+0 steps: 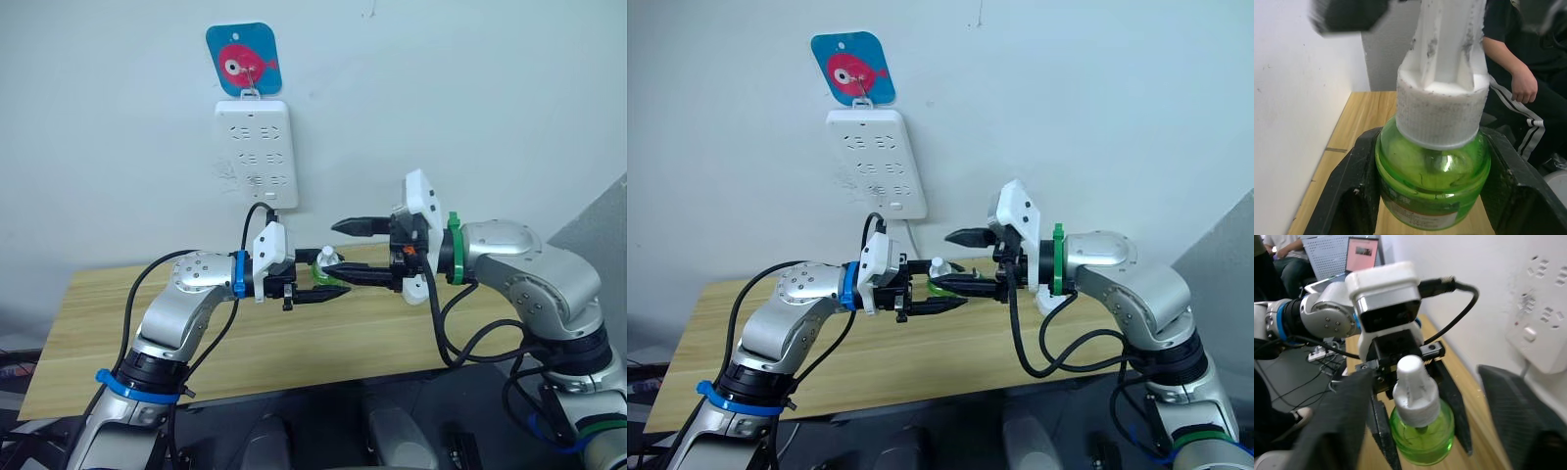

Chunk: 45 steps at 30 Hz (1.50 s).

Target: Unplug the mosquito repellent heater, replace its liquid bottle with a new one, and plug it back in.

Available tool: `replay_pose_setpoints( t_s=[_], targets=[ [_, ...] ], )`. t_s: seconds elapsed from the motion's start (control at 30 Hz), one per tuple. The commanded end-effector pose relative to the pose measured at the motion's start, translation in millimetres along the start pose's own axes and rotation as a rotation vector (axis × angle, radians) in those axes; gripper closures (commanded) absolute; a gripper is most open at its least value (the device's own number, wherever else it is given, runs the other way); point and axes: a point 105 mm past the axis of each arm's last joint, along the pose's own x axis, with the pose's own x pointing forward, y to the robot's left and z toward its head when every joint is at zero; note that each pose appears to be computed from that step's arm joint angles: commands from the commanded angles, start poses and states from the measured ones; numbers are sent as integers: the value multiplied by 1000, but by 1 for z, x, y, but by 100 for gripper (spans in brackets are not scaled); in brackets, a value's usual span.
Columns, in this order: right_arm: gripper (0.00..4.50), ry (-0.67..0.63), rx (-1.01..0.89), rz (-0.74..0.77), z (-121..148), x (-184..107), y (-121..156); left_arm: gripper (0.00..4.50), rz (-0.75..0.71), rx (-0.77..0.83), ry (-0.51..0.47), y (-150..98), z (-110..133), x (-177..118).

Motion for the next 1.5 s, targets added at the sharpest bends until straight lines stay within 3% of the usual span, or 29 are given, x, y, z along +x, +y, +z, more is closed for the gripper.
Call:
replay_pose_setpoints(
  t_s=[0.03,0.2,0.33,0.57,0.7,0.87,1.07,1.3,1.5],
  targets=[
    [248,-27,-55,26,12,0,4,222,-19,38,-6,-5,6,1],
    [421,-26,-67,36,14,0,6,222,-16,36,-6,-4,6,0],
    [422,-65,-84,43,28,-3,7,222,-17,26,22,-5,1,-2],
    [422,-130,-79,-83,49,-27,-8,222,53,-44,177,-2,-39,-26],
    [422,-31,-79,-220,7,-32,-16,222,115,-72,245,-3,-54,-49],
    [422,11,-99,-385,-62,-15,-20,222,123,-100,347,-19,-67,-79],
    [422,51,-105,-506,-134,4,-31,222,119,-118,391,-34,-70,-91],
    [422,125,9,-580,-190,7,-50,222,116,-122,386,-41,-62,-87],
    [422,174,68,-648,-212,-2,-60,222,119,-126,385,-41,-60,-84]
  ],
)
